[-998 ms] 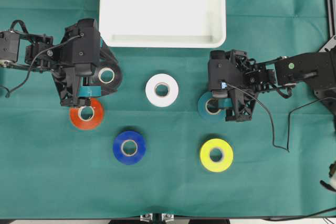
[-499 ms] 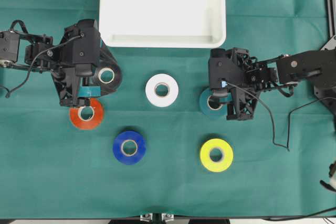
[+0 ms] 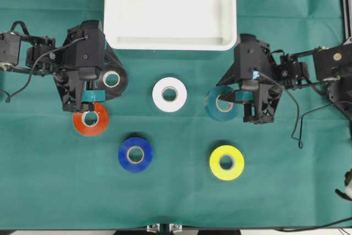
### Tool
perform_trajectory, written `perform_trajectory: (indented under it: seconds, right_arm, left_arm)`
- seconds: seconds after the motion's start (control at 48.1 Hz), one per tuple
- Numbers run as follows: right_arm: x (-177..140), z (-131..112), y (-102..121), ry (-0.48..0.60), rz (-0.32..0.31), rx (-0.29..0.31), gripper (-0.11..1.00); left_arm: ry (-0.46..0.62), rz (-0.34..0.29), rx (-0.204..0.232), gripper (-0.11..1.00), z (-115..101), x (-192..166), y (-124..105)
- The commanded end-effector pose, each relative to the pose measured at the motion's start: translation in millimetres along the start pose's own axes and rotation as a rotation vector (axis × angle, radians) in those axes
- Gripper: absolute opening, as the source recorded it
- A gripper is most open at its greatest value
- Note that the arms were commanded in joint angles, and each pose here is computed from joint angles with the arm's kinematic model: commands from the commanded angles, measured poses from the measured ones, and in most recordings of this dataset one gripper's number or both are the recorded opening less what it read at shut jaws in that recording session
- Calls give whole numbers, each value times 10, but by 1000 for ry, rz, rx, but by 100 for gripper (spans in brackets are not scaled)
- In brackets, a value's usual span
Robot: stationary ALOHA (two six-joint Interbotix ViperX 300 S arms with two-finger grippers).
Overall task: Put the tape alternately from left to right into the white case.
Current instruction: 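Grasp the teal tape roll by its rim with the right gripper, then carry the teal roll into the white case and release it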
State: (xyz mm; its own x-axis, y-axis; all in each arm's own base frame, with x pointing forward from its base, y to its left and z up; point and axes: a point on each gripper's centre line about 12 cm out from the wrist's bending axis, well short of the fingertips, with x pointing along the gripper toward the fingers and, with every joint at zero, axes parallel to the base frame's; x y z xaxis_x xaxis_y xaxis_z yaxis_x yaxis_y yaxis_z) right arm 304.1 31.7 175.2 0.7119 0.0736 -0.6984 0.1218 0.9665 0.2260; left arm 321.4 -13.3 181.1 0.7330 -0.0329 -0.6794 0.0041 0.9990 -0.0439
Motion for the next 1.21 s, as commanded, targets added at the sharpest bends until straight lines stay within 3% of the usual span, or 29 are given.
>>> perform_trajectory:
  seconds: [0.0,0.395,0.894,1.185]
  right_arm:
    - [-69,131,8,-49,7,4,27]
    - [-96,262,-441,-85,-104,62,27]
    - [-190,503,-1223,-160,-294,106,27]
    - [-67,650,-1742,-198,-382,151,27]
  left_arm:
    - [-37,-1,-1,82,109,-45,-1]
    - [-35,-1,-1,82,116,-47,-2]
    - [-25,-1,-1,83,110,-40,-2]
    - [-25,-1,-2,83,110,-40,-2]
